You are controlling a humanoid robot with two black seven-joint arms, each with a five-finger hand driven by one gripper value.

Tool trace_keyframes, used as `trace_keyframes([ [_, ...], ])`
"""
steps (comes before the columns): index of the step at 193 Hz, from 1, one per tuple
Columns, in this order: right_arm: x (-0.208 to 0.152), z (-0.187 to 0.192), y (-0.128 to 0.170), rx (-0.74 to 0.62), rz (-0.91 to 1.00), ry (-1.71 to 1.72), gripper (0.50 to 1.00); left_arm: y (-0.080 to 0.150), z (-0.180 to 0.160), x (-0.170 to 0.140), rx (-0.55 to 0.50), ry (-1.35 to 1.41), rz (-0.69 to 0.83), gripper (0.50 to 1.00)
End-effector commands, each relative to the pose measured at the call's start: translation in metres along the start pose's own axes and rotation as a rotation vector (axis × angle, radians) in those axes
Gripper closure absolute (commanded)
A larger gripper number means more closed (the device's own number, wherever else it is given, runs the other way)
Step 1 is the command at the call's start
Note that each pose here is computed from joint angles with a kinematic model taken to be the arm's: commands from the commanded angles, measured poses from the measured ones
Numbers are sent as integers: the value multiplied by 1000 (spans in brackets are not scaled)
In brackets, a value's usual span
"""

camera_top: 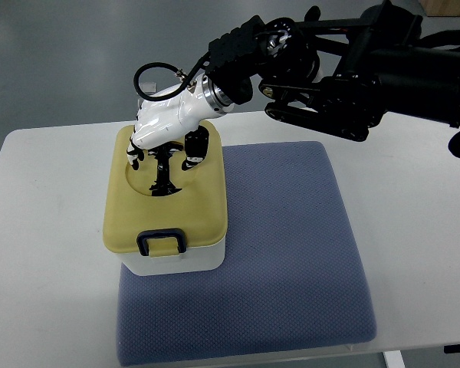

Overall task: Open white storage box with right hand
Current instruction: 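Lower the right hand and close its fingers around the black lid handle, then lift the yellow lid straight up off the box with the right hand, then carry the lid away from the box and lower it onto the cushion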

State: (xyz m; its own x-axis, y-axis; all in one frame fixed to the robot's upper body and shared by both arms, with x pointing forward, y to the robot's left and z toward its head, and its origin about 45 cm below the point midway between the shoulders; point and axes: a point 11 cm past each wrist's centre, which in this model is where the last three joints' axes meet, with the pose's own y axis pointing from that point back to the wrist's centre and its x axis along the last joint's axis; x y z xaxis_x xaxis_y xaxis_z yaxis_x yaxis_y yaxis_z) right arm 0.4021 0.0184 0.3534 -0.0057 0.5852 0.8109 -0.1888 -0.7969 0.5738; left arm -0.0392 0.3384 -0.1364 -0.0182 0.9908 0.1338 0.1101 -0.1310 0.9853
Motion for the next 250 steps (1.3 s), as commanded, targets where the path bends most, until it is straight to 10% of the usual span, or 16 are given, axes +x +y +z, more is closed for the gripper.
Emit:
trace_keyframes([
  [1, 0, 0, 0, 0, 2, 0, 861, 0, 0, 0, 0, -1, 0, 500],
  [35, 2, 1, 1, -3, 17, 8, 1000, 0, 0, 0, 0, -1, 0, 500],
  [147, 30, 5, 20, 15, 94, 76, 1000, 0, 0, 0, 0, 0, 1, 500],
  [250, 29, 78, 155, -258, 195, 31, 1000, 0, 0, 0, 0, 0, 1, 500],
])
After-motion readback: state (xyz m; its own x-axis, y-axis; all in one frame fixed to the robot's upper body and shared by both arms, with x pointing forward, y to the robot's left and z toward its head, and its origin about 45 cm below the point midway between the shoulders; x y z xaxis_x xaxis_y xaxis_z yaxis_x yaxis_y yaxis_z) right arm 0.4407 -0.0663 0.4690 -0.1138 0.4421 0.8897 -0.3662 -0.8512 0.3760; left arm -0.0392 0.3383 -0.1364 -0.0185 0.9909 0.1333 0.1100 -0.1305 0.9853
